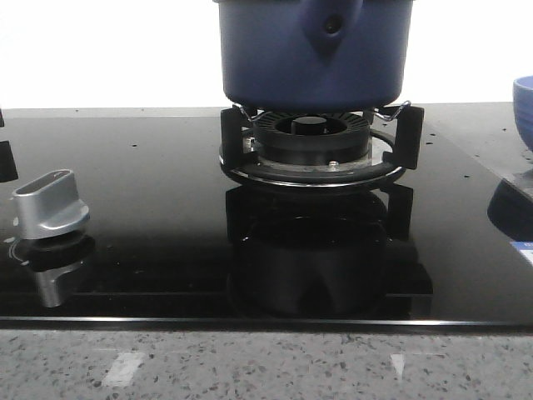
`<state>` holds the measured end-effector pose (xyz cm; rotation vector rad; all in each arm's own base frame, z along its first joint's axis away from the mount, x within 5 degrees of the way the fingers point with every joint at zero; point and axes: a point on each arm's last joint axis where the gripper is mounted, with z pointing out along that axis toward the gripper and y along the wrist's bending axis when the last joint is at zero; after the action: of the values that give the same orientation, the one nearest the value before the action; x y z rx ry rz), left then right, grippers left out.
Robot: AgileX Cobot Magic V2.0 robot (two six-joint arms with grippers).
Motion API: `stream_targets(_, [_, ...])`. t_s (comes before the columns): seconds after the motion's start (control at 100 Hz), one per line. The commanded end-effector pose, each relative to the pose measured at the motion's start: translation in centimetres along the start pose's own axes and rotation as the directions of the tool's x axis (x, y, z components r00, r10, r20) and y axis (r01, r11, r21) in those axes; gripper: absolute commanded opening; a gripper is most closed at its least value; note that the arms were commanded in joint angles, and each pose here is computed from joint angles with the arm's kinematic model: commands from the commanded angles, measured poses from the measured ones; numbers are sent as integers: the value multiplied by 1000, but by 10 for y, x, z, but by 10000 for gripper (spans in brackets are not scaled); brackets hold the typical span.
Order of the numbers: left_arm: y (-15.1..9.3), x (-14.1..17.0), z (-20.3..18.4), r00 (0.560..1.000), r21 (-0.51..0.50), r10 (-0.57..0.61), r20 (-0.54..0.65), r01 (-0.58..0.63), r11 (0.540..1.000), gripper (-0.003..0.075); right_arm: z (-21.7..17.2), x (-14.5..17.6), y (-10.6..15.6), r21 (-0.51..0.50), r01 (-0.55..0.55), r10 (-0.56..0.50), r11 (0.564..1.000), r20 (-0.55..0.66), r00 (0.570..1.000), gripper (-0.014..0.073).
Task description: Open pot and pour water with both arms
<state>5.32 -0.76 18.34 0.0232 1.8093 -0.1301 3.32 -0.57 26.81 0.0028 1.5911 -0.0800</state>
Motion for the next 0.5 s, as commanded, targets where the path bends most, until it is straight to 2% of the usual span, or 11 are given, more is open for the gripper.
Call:
stream_targets(0.0, [1, 5, 1, 999, -7, -15, 37, 15, 1000, -20, 4, 5, -1, 33, 47, -48, 998, 17, 999, -74])
stream_targets(0.2, [1, 5, 1, 999, -7, -15, 37, 15, 1000, -20, 18, 44, 0, 82, 45, -44, 996, -17, 999, -74])
stream_targets(0.49, [1, 5, 1, 999, -7, -15, 37, 15, 1000, -20, 23, 77, 2, 76, 24, -15, 997, -109, 994, -74])
